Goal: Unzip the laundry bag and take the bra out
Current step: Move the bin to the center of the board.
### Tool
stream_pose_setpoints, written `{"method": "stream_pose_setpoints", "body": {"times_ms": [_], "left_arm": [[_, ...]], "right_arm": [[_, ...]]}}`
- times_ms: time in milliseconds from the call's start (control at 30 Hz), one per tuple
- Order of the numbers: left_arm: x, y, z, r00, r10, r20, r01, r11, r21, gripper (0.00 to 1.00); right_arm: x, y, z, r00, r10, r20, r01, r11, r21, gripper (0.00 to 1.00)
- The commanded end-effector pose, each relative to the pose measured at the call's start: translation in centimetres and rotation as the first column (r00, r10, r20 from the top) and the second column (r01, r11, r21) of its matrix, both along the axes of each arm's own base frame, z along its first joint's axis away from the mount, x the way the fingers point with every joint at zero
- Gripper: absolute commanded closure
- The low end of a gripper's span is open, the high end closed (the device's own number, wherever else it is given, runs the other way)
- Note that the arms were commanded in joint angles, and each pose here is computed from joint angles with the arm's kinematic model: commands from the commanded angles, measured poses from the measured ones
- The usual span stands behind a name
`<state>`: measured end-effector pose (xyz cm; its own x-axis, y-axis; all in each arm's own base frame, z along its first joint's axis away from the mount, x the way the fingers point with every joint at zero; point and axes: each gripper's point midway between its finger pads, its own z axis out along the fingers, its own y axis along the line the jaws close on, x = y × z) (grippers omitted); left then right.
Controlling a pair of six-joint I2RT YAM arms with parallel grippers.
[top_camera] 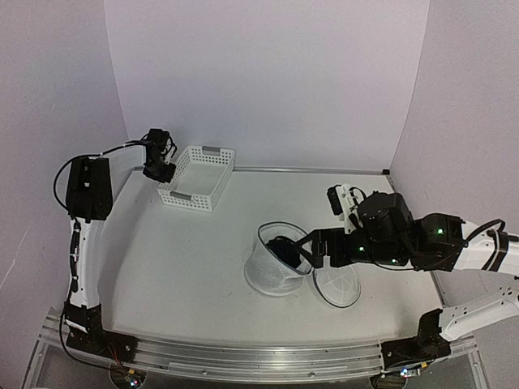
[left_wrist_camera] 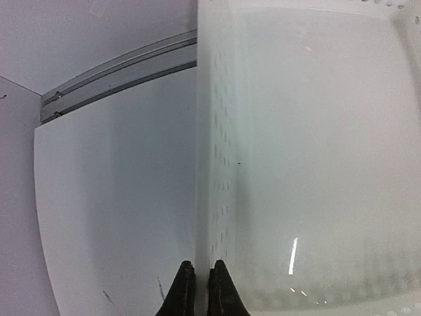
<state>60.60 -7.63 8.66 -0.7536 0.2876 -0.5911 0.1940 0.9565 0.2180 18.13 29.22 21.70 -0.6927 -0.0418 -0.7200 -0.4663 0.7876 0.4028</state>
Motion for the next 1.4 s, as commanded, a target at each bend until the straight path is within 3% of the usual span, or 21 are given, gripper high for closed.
{"method": "stream_pose_setpoints", "body": {"times_ms": [0, 200, 467, 800, 1067, 1367], "left_arm": [[-2.2, -1.8, 1.5, 0.999, -0.015, -0.044, 0.011, 0.997, -0.073, 0.98], [-4.8, -3.3, 1.5, 0.996, -0.021, -0.090, 0.007, 0.989, -0.146, 1.00], [-9.9, -4.9, -0.1, 0.986, -0.001, -0.167, -0.017, 0.994, -0.106, 1.00], [-17.4, -5.6, -1.6, 0.960, 0.076, -0.269, -0.120, 0.981, -0.153, 1.00], [-22.5, -5.9, -2.0, 0.943, 0.119, -0.311, -0.183, 0.965, -0.185, 1.00], [-26.7, -8.0, -1.4, 0.939, 0.147, -0.311, -0.229, 0.942, -0.245, 0.99]], "right_arm": [[-0.2, 0.4, 1.6, 0.999, 0.020, 0.031, -0.022, 0.998, 0.060, 0.02], [-0.3, 0.1, 1.8, 0.999, 0.018, 0.038, -0.021, 0.998, 0.066, 0.02], [0.2, 0.2, 1.2, 0.998, 0.011, 0.056, -0.012, 1.000, 0.022, 0.02], [1.3, 1.0, -0.4, 0.998, -0.001, 0.060, 0.005, 0.997, -0.074, 0.04], [4.2, 1.2, -1.5, 0.998, -0.063, 0.003, 0.063, 0.994, -0.094, 0.19], [6.1, 3.1, -3.0, 0.997, -0.036, -0.069, 0.027, 0.993, -0.115, 0.32]]}}
